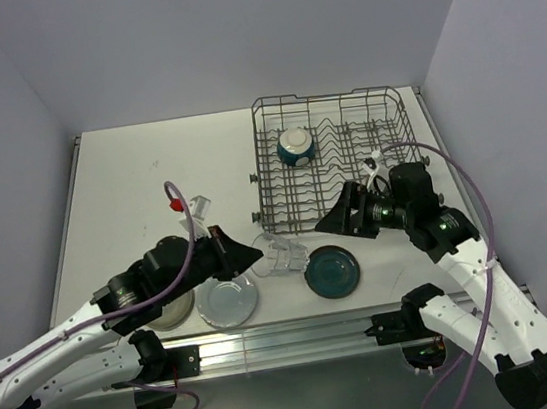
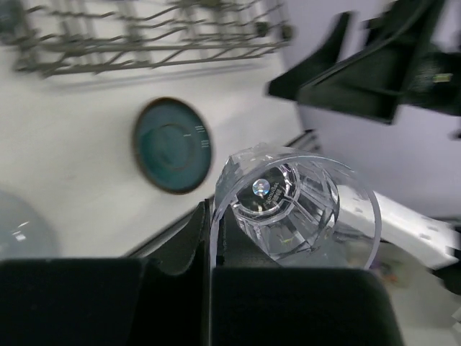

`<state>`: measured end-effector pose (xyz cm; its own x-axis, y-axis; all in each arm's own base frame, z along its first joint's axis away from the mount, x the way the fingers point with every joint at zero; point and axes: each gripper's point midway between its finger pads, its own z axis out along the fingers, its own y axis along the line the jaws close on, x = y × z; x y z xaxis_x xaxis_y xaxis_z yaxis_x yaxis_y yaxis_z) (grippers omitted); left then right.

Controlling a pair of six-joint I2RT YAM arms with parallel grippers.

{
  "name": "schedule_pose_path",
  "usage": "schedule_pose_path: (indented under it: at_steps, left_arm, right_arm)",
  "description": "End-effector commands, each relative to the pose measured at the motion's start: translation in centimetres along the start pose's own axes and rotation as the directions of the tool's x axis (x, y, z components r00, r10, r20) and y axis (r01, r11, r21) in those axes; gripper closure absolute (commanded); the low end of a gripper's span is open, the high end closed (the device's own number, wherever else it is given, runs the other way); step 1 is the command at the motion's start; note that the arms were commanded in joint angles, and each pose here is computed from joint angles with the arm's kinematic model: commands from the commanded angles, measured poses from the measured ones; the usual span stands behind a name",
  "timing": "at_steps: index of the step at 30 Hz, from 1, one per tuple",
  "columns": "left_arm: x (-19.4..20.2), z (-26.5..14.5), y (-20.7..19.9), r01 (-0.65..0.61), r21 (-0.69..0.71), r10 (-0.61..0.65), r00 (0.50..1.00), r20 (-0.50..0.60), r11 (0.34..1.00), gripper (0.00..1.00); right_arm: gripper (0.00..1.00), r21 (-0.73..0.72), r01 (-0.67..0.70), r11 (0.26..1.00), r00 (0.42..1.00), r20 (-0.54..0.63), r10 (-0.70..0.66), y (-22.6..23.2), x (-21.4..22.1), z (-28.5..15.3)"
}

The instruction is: Load the mixed dishes into the dish rack

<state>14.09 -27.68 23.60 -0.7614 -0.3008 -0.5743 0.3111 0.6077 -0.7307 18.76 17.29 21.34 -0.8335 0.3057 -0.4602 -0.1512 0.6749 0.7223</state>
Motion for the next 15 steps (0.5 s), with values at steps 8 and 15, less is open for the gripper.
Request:
schedule_pose_path:
  at_steps: [8,15]
  left_arm:
    - [-3.6,-4.3,-10.1,0.069,0.445,-0.090,0.996,0.027,0.893,1.00]
    - [-4.7,-4.9,-13.0,0.090,0.593,-0.120,0.993,0.012,0.800,1.00]
  right_arm:
    - [0.15,-0.564,0.085,0.821,0.994,-0.008,-0.109,10.8,1.8,-5.8]
    - [0.16,-0.616,0.096,0.782,0.991,-0.016,-0.134,12.0,2.1,-7.0]
